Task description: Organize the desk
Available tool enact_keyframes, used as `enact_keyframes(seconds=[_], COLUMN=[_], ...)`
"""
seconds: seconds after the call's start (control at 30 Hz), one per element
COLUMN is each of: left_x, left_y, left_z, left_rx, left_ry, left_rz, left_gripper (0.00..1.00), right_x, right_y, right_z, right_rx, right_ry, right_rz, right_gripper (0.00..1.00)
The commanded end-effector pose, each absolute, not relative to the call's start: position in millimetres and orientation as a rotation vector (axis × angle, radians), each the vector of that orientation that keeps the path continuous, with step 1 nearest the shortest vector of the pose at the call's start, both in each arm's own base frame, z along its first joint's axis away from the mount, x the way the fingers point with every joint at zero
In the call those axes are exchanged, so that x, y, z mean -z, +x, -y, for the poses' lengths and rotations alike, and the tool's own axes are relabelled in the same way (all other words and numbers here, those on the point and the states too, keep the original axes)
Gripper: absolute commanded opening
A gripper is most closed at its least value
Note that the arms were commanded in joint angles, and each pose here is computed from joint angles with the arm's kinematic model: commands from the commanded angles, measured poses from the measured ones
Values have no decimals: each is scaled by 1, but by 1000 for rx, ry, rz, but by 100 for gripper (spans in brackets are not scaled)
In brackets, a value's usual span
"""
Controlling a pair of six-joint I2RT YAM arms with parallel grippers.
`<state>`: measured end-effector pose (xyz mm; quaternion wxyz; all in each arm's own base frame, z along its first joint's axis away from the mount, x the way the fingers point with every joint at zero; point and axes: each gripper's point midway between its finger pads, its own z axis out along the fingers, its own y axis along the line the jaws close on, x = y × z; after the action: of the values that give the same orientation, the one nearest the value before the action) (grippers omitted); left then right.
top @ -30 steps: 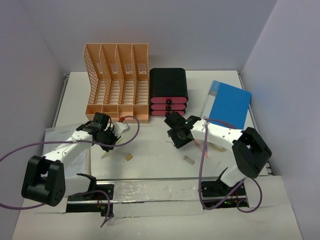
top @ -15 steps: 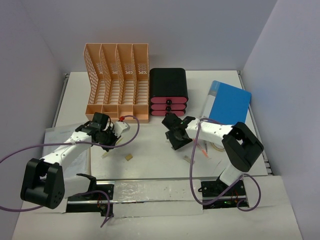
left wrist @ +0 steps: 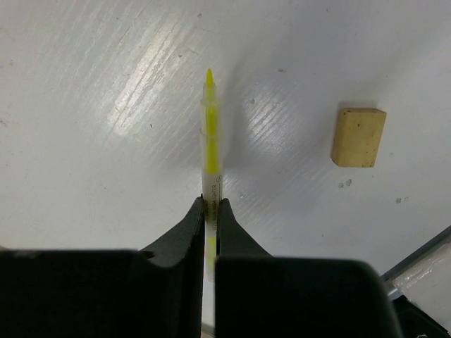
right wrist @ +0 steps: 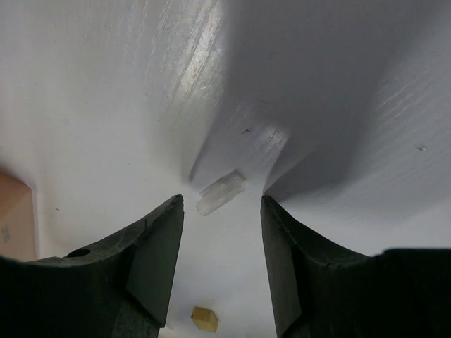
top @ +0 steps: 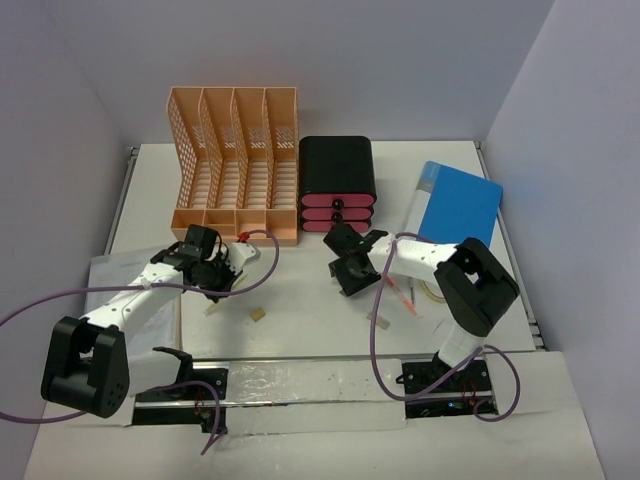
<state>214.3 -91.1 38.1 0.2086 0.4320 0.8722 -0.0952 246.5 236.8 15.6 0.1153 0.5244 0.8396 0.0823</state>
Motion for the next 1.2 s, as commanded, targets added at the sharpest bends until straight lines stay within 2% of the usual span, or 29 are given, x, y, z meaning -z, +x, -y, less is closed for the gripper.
enact_keyframes(seconds=[0.0,0.2,0.43,0.53,0.6,0.8,1.03,1.17], left_x=[-43,-46,-56,-59,-59,-67,-102,-141], left_y=[225,224,222,221,220,216,213,217], left_z=[97,97,100,100,100,103,110,116], left_rx=[274,277,293,294,297,320,361,362], left_ry=[1189,1193,1198,1201,1203,1195,1130,1046], left_rz=[-2365,-2347,-2317,-2303,-2303,-2294,-2232,-2108], left_gripper=[0,0,0,0,0,0,0,0], right_x=[-9,-1,9,15,17,4,-47,-85], right_y=[249,247,245,244,244,255,288,296], right_z=[-226,-219,-216,-215,-215,-212,-211,-226], right_rx=[-158,-126,-99,-79,-72,-120,-154,-230], right_ry=[1525,1531,1501,1489,1478,1379,1047,821], right_rz=[-2445,-2459,-2492,-2516,-2527,-2496,-2364,-2288], right_gripper=[53,42,24,20,13,1,0,0])
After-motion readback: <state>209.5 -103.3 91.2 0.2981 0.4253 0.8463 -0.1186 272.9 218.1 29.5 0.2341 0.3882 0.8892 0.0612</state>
